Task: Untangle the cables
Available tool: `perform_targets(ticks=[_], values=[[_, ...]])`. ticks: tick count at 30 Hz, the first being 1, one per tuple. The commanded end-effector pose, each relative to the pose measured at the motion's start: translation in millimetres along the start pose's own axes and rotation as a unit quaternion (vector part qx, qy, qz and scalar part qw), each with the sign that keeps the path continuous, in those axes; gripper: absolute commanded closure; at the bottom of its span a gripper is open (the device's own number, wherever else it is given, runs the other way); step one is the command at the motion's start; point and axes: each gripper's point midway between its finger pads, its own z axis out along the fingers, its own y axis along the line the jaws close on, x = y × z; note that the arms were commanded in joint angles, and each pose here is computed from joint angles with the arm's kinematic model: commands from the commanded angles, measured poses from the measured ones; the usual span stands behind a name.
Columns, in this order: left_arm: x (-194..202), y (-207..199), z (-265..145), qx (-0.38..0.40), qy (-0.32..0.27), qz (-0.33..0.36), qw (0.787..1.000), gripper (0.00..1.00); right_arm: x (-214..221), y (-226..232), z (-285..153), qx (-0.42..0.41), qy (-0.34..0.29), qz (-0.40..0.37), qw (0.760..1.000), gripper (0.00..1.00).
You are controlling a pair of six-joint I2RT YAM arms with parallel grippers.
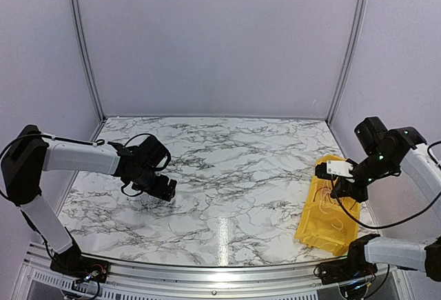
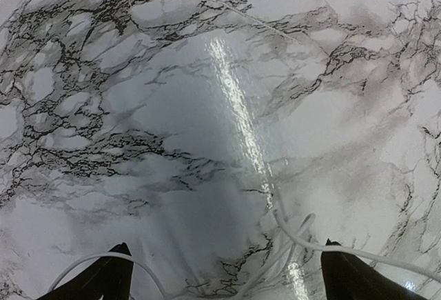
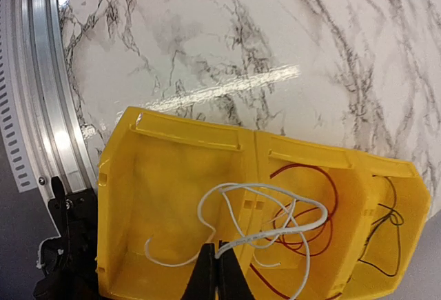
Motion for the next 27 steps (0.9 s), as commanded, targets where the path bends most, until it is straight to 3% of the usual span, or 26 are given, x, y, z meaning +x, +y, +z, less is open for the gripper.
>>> perform_targets(ticks=[1, 19, 27], values=[[-7.0, 0.6, 3.1, -0.008, -0.010, 0.003, 1.000, 0.01, -26.0, 1.4, -38.6, 0.053, -0.063, -0.020, 0.996, 1.00], [-10.3, 0.9, 13.8, -0.018, -0.002, 0.000, 1.000, 0.01, -61.0, 35.3, -65.2, 0.032, -0.168, -0.028, 0.985, 1.00], [-11.2, 0.0, 12.3, -0.015, -0.004, -0.002, 1.000, 0.01, -21.5, 39.7, -11.8, -0.010, -0.079, -0.015, 0.997, 1.00]])
